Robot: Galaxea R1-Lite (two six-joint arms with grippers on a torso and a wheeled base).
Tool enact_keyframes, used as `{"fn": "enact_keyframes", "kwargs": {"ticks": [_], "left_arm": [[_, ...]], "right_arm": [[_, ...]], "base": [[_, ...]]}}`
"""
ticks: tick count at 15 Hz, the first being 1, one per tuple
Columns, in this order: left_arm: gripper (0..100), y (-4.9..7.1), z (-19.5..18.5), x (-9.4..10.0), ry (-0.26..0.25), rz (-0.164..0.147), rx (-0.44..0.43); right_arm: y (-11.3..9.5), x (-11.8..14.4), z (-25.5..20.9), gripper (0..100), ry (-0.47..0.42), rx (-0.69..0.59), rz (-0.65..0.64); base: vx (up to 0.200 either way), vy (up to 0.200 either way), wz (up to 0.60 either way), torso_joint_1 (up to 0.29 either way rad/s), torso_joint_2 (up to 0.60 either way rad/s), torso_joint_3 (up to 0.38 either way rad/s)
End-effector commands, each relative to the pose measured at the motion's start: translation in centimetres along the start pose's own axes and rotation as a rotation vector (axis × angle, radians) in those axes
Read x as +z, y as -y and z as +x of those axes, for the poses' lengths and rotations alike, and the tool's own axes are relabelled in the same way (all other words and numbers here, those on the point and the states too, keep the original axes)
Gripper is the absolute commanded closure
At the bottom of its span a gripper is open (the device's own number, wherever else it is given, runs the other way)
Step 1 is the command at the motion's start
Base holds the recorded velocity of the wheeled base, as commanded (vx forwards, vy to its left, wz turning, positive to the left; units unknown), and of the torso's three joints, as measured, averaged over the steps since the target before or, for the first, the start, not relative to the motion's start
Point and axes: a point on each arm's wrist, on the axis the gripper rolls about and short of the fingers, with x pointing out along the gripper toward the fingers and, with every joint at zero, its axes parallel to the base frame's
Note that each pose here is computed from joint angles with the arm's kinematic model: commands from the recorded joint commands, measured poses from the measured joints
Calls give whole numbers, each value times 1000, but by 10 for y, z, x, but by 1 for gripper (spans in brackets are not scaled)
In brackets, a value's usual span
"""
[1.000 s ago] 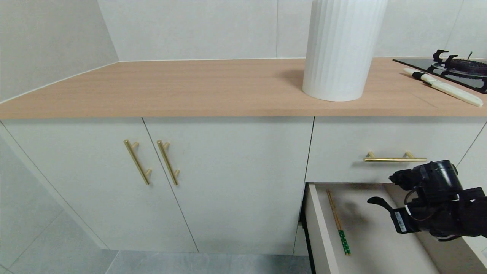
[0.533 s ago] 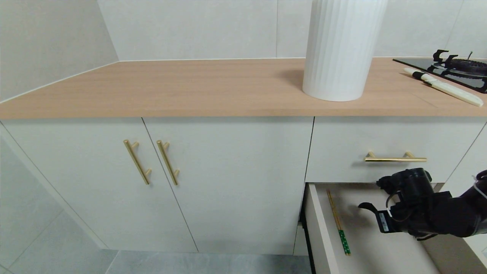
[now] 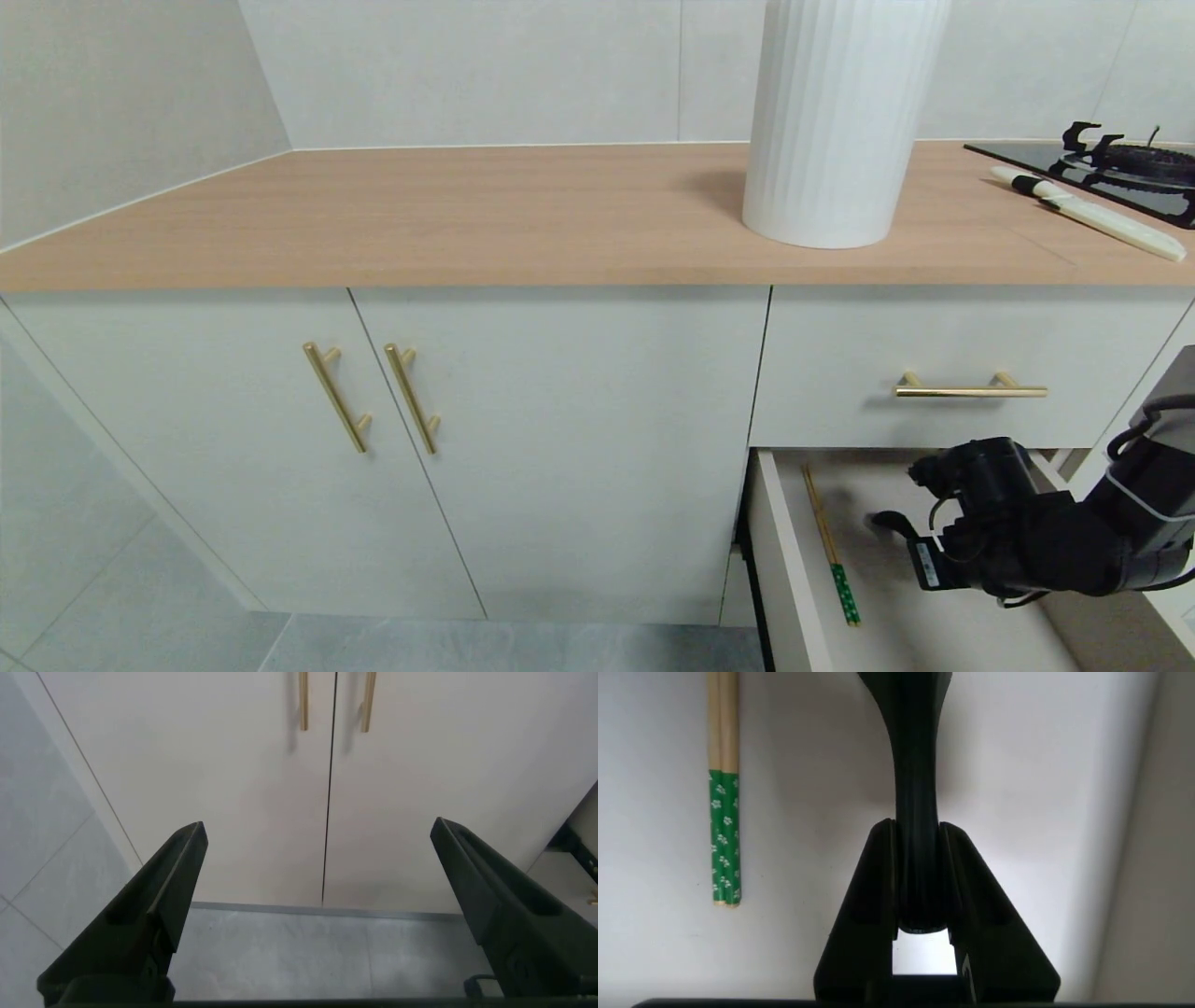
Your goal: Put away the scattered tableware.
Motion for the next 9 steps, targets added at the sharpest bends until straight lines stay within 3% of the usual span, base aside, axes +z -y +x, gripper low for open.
{"fn": "enact_keyframes", "kwargs": {"ticks": [1,5,6,9], "left_arm": [[0,0,0,0,0,0,1],[0,0,0,0,0,0,1],[0,0,0,0,0,0,1],[0,0,0,0,0,0,1]], "right_arm": [[-1,-2,4,100,-11,0,-2],[1,-1,4,100,-7,-3,5],[1,-1,4,0,-4,-3,5],[1,-1,3,0,-1,-3,6]], "base": [[0,0,0,0,0,0],[0,0,0,0,0,0],[0,0,0,0,0,0],[0,0,0,0,0,0]]}}
